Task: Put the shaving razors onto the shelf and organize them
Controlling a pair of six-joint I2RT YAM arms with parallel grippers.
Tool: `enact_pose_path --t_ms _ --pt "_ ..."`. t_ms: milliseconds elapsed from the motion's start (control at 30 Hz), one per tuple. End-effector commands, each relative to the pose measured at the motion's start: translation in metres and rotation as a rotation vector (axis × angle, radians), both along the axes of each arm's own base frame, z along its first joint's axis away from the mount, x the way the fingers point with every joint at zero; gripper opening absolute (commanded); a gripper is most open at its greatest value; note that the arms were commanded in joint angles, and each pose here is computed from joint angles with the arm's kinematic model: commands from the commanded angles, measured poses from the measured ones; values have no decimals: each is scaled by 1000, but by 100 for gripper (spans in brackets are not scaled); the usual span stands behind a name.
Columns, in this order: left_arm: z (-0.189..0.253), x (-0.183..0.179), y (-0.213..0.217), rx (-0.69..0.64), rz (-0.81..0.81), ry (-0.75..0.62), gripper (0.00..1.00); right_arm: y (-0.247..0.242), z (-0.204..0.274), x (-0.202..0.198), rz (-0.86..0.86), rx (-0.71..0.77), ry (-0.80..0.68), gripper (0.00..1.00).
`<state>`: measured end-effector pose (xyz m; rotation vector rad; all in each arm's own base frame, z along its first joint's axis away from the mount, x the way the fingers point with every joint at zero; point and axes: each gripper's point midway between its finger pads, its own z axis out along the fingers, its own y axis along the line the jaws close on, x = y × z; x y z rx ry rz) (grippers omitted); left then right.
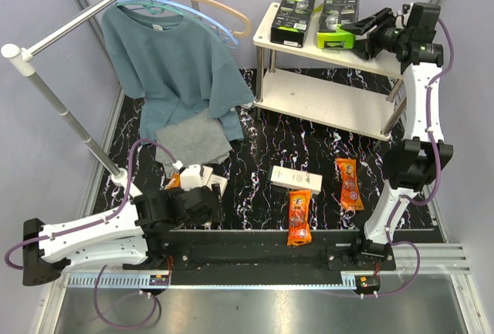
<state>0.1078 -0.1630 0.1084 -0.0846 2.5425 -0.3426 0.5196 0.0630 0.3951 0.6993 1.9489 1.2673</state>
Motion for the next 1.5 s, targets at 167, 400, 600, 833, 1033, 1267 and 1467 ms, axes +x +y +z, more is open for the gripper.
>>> enact_pose_path --t_ms 167,400,600,833,1033,1267,1467 --pt "6 3 -9 -30 -3 -13 99 12 37 -3 70 87 -154 2" --pt "8 4 -11 -24 -5 -16 99 16 28 -3 80 118 -139 4" --pt "8 5 -13 -11 -13 -14 99 25 22 -5 103 122 -123 7" --pt "7 5 -13 -12 -11 -16 99 30 16 -10 103 102 -93 17" --pt "6 5 -12 -14 -7 -15 99 26 19 -18 66 52 -96 38" --pt "6 4 -11 -19 -7 -18 99 25 20 -25 62 8 -87 64" --pt "6 4 -10 -24 -2 -17 99 20 21 -33 47 -80 -73 89"
